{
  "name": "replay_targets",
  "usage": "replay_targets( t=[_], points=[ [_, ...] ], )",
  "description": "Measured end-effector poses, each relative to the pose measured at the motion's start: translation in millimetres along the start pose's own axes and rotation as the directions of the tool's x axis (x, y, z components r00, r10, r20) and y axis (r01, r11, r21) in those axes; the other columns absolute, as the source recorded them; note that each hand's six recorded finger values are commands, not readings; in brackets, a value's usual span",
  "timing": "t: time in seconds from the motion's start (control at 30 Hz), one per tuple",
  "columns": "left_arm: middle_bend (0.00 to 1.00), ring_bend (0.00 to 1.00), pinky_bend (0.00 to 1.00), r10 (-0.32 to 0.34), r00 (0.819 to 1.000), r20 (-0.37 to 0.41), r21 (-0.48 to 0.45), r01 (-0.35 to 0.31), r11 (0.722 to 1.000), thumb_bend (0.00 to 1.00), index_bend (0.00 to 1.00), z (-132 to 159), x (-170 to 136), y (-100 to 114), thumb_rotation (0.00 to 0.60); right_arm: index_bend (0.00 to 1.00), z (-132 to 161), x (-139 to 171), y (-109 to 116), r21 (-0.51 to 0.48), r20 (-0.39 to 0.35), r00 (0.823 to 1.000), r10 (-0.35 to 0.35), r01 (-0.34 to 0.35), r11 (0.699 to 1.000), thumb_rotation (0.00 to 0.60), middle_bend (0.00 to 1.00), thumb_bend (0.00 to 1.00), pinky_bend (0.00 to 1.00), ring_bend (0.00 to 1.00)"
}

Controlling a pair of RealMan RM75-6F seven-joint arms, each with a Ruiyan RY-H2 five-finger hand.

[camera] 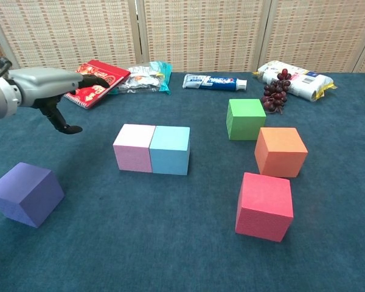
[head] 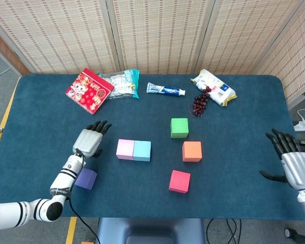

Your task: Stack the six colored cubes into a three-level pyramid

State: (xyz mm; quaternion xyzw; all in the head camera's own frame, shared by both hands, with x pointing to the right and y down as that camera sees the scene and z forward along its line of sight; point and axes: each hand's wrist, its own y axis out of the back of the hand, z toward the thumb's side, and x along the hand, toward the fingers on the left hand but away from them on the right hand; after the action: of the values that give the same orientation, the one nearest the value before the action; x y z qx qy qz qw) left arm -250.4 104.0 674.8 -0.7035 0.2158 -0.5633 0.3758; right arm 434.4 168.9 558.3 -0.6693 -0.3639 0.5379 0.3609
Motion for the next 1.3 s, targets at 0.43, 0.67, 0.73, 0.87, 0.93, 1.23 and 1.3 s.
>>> replay_targets(
  t=[0.43,0.67,0.73,0.87,0.93,1.23,1.3],
  points=[
    [0.0,0.0,0.18,0.181,0.983,-0.01,-0.104,-0.181,0.978,0.33,0.09,-44,-60,22,0.6,0.26,110,-110,-72,-0.044,-0.229,0.942,0.247,-0.264,0.964,0.6,0.3,0.09,0.44,0.24],
    [0.0,0.01,0.17,0.197,0.98,0.017,-0.166,-0.192,0.967,0.33,0.09,-56,-88,24,0.6,0.28,123,-133,-99,0.006,-0.193,0.935,0.299,-0.304,0.953,0.6,0.31,0.09,0.45,0.25],
    [0.0,0.0,0.17,0.196,0.98,0.021,-0.175,-0.189,0.966,0.33,0.09,-58,-93,24,0.6,0.28,123,-137,-104,0.009,-0.179,0.935,0.306,-0.309,0.951,0.6,0.32,0.09,0.45,0.26],
    [0.0,0.01,0.17,0.195,0.98,0.024,-0.188,-0.187,0.964,0.33,0.09,-60,-95,23,0.6,0.31,123,-142,-111,0.008,-0.164,0.934,0.318,-0.321,0.947,0.6,0.35,0.09,0.46,0.29],
    [0.0,0.0,0.17,0.196,0.98,0.026,-0.194,-0.187,0.963,0.33,0.09,-59,-96,24,0.6,0.33,124,-143,-114,0.006,-0.159,0.934,0.32,-0.323,0.946,0.6,0.38,0.09,0.47,0.31],
    [0.0,0.0,0.17,0.19,0.981,0.032,-0.21,-0.179,0.961,0.33,0.09,-58,-95,21,0.6,0.48,125,-145,-123,-0.016,-0.141,0.939,0.314,-0.319,0.948,0.6,0.47,0.11,0.53,0.41],
    [0.0,0.01,0.17,0.196,0.98,0.03,-0.215,-0.185,0.959,0.33,0.09,-59,-95,22,0.6,0.5,127,-145,-122,-0.022,-0.142,0.942,0.304,-0.31,0.95,0.6,0.48,0.15,0.54,0.43]
  ],
)
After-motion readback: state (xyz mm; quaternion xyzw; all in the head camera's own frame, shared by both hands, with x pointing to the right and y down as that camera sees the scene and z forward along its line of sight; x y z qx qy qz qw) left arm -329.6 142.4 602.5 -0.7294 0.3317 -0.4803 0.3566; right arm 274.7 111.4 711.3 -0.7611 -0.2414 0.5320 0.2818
